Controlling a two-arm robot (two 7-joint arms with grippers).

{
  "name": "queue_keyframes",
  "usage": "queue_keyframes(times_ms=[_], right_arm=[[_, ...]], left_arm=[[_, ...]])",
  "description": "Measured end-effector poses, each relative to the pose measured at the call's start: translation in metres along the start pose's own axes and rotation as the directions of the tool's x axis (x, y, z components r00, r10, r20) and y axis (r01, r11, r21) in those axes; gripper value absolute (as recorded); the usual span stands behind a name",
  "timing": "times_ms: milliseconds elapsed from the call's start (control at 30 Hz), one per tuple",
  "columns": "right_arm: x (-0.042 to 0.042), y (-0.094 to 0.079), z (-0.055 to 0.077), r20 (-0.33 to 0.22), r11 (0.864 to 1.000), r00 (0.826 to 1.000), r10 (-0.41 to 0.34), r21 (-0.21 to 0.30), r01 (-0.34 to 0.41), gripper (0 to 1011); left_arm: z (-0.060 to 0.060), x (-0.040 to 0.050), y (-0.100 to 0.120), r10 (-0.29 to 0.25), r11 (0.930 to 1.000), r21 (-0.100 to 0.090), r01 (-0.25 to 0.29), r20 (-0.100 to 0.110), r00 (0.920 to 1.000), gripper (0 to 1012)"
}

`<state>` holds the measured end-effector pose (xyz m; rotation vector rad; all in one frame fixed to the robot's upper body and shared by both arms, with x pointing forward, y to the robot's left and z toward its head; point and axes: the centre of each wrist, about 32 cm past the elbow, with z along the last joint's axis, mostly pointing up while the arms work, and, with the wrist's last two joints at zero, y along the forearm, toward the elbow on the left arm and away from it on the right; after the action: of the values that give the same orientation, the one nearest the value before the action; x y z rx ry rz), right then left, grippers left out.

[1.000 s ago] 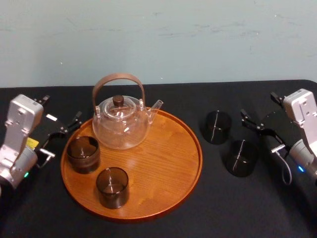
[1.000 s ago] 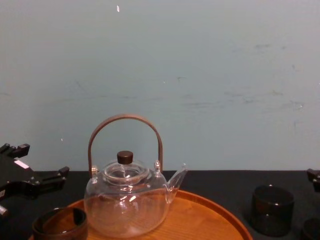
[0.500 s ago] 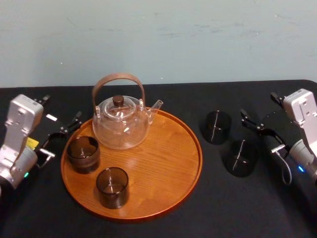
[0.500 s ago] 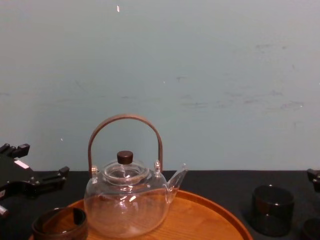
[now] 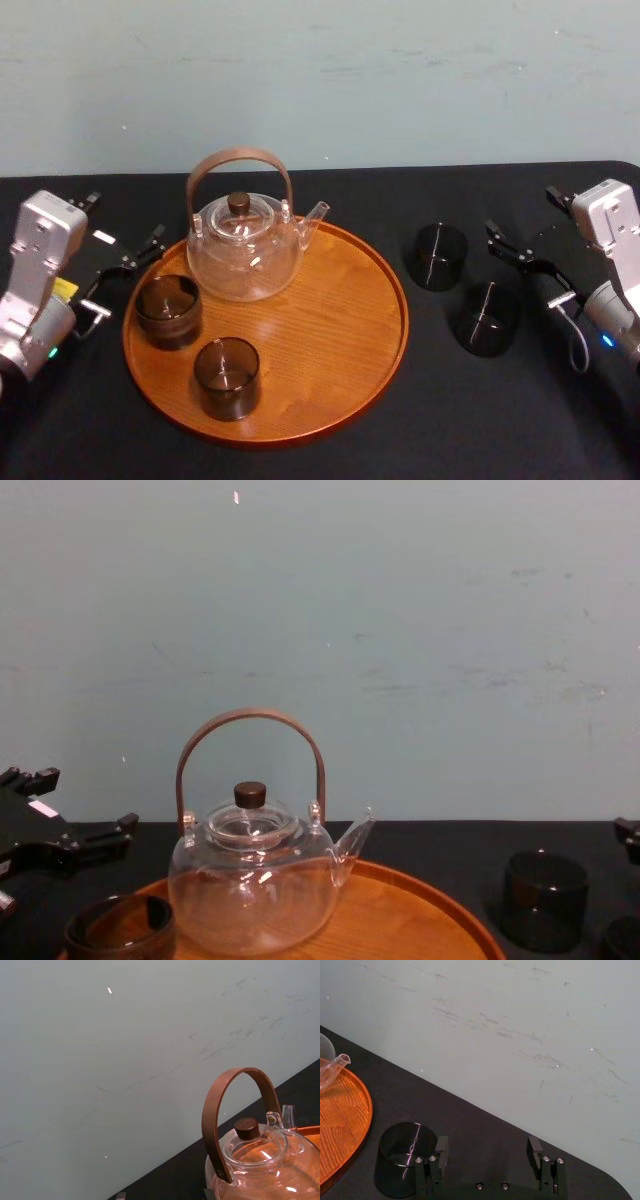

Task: Pick up the glass from the table and place it on the tray.

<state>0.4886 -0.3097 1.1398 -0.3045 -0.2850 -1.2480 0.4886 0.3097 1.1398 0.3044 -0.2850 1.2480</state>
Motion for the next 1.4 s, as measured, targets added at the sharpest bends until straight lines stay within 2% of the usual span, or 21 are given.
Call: queue_keyframes(times_ms=[633,800,1067,1400], right_arm=[[0.0,0.0,0.0,0.0,1.0,1.0,0.0,0.0,0.0,1002],[0.0012,-0.004,0.002,-0.021,0.999,0.999,0.033,0.009,-0.033,1002],[-0.003,-0.024,0.009,-0.074,0.994,0.992,0.105,0.029,-0.104,1002],[-0.0118,-0.047,0.014,-0.099,0.989,0.984,0.146,0.013,-0.145,1002]], left_arm=[[0.0,0.0,0.0,0.0,1.0,0.0,0.0,0.0,1.0,1001],[0.0,0.0,0.0,0.0,1.0,0.0,0.0,0.0,1.0,1001],[0.0,0.0,0.0,0.0,1.0,0.0,0.0,0.0,1.0,1001],[0.0,0.0,0.0,0.0,1.0,0.0,0.0,0.0,1.0,1001]])
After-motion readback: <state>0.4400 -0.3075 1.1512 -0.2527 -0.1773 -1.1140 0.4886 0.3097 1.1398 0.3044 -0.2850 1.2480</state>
